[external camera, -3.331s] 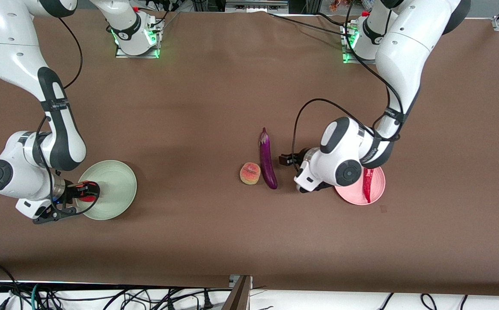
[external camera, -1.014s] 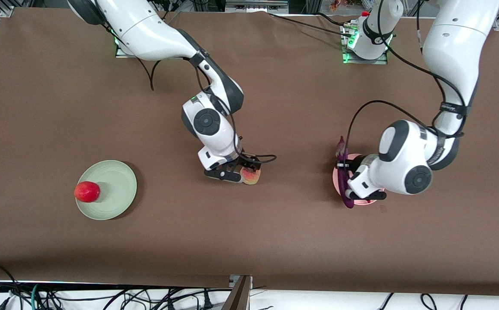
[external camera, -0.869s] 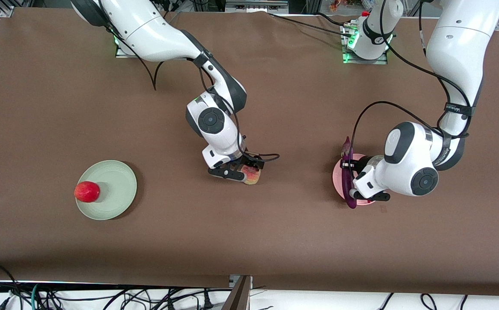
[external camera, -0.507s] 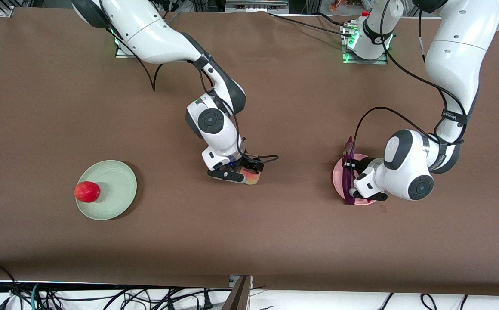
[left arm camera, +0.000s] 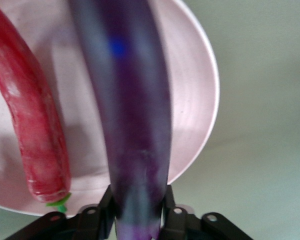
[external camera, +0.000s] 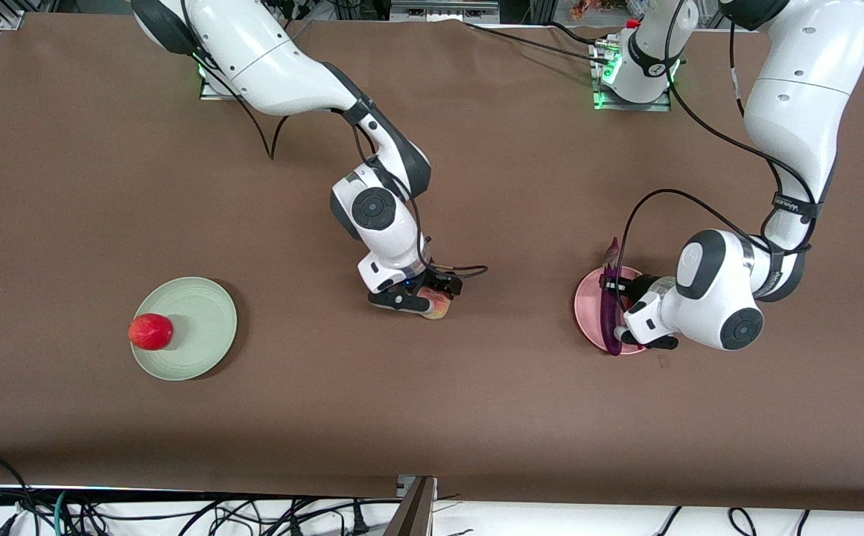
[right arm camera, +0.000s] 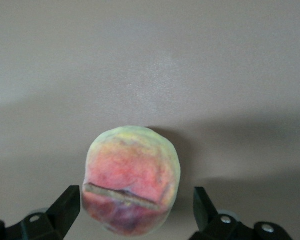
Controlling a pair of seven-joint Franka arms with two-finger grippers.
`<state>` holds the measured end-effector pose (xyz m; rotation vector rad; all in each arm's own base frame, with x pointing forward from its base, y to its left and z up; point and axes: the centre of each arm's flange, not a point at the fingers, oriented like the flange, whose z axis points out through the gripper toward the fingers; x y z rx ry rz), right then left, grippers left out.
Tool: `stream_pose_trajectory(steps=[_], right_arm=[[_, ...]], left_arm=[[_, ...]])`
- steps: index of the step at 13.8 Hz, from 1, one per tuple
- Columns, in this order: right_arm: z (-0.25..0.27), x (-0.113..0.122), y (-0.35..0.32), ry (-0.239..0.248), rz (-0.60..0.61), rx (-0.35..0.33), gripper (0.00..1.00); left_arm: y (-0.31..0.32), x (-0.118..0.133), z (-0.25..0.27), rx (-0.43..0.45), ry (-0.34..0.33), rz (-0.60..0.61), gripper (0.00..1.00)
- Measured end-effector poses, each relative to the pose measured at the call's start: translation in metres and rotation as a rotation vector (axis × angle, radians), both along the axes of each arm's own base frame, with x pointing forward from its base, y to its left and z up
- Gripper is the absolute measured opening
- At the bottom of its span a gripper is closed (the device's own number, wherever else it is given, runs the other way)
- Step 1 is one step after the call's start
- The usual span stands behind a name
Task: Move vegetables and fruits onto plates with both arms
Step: 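Release the eggplant with the left gripper while the right gripper lifts the peach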
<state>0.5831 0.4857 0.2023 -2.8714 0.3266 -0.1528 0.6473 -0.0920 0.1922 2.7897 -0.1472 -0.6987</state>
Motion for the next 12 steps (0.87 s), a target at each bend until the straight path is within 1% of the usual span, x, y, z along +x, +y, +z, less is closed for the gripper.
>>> stream_pose_trajectory(steps=[3, 4, 5, 7, 10, 11, 12], right_arm=[[-0.006, 0.000, 0.001, -0.022, 0.011, -0.001, 1.00], [-0.008, -0.001, 0.003, -0.023, 0.014, -0.001, 0.98], [-0.010, -0.002, 0.003, -0.024, 0.016, -0.002, 0.98], [-0.008, -0.003, 0.005, -0.029, 0.019, 0.000, 0.77], [-0.006, 0.001, 0.002, -0.035, 0.014, -0.003, 0.77], [-0.003, 0.006, -0.002, -0.029, 0.009, -0.016, 0.77], [0.004, 0.012, -0.010, -0.010, 0.001, -0.046, 0.77]], left_arm=[[0.017, 0.000, -0.013, -0.011, 0.014, 0.025, 0.81], [0.018, 0.000, -0.013, -0.014, 0.013, 0.026, 0.90], [0.015, 0.001, -0.011, -0.017, 0.010, 0.023, 0.99], [0.008, 0.006, -0.003, -0.027, -0.008, 0.015, 1.00], [-0.011, 0.019, 0.036, -0.039, -0.066, -0.010, 1.00], [-0.014, 0.023, 0.052, -0.038, -0.089, -0.016, 1.00], [-0.014, 0.027, 0.070, -0.034, -0.117, -0.017, 1.00]])
